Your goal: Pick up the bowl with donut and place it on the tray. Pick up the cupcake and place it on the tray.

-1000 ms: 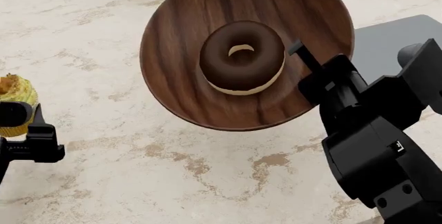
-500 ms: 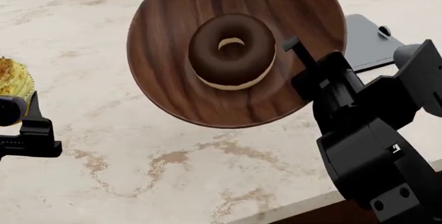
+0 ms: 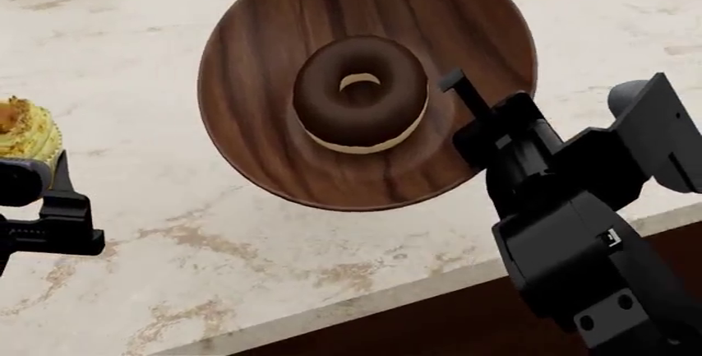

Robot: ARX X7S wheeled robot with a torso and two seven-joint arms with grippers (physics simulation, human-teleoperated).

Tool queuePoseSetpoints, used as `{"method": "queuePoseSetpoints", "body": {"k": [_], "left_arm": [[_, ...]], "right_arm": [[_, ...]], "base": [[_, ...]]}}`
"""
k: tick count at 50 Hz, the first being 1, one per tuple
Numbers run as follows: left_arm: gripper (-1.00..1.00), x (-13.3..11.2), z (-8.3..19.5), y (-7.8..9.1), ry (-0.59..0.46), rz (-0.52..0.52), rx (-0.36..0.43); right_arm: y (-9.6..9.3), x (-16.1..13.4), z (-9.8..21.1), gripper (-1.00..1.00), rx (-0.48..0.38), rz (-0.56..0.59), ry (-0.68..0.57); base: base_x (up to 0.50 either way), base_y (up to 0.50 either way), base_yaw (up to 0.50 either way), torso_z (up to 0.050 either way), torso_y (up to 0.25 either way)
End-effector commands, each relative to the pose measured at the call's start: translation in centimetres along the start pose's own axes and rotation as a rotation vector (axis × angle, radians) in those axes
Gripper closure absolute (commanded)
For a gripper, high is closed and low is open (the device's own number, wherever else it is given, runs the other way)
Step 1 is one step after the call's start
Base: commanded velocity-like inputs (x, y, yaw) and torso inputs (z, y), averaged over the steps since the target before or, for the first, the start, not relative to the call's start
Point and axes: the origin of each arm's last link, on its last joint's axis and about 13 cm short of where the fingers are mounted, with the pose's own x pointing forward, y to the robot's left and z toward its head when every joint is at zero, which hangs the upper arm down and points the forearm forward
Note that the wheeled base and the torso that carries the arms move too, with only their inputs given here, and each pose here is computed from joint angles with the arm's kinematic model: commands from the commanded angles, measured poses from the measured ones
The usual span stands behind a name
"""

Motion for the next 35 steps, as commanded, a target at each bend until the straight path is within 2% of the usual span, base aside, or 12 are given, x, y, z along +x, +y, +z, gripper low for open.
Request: {"method": "queuePoseSetpoints", "body": {"k": [1,15,16,22,35], "left_arm": [[1.0,0.0,-0.1,0.0,0.001,0.007,-0.013],[1.0,0.0,-0.3,0.0,0.002,0.011,-0.011],[1.0,0.1,-0.6,-0.1,0.005,0.012,-0.007],[1.0,0.3,-0.7,-0.1,0.01,0.01,-0.005],[1.0,0.2,-0.6,-0.1,0.007,0.008,-0.003]], "right_arm": [[0.3,0.0,0.2,1.0,0.03,0.034,-0.009],[0.0,0.1,0.0,1.0,0.05,0.045,0.004],[-0.2,0.4,-0.2,1.0,-0.005,0.015,-0.01],[-0.5,0.6,-0.4,1.0,-0.023,-0.007,-0.013],[-0.6,1.2,-0.4,1.0,-0.018,-0.012,-0.008]], "base": [[-0.15,-0.48,0.0,0.0,0.0],[-0.15,-0.48,0.0,0.0,0.001],[0.0,0.0,0.0,0.0,0.0],[0.03,0.08,0.0,0.0,0.002],[0.0,0.0,0.5,0.0,0.001]]}}
